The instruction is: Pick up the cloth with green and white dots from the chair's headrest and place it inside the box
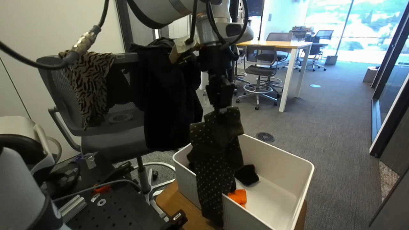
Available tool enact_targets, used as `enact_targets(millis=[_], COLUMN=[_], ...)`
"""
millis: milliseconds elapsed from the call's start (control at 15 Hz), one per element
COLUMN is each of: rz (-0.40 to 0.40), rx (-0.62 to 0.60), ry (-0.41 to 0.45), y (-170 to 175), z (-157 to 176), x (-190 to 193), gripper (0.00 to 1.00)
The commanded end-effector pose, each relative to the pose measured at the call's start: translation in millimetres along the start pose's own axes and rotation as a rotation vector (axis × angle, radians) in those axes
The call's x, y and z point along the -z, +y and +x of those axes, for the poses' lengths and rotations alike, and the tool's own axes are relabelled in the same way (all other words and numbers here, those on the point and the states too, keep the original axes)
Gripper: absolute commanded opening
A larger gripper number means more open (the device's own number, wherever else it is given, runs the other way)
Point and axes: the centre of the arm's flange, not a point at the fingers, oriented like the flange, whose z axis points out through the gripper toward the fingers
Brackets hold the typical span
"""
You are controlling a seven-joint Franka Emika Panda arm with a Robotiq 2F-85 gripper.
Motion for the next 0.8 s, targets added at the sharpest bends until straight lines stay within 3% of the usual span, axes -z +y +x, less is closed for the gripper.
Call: enact_targets(millis=[0, 400, 600, 733], rz=[-0.041, -0.087, -0.089, -0.08], rx=[-0.021, -0.043, -0.053, -0.051], ry=[0.078, 0.196, 0.198, 0.156], y=[-9, -4, -3, -4], z=[38, 83, 94, 95], x=[34, 80, 81, 70], gripper=[0.1, 0.1, 0.1, 0.1])
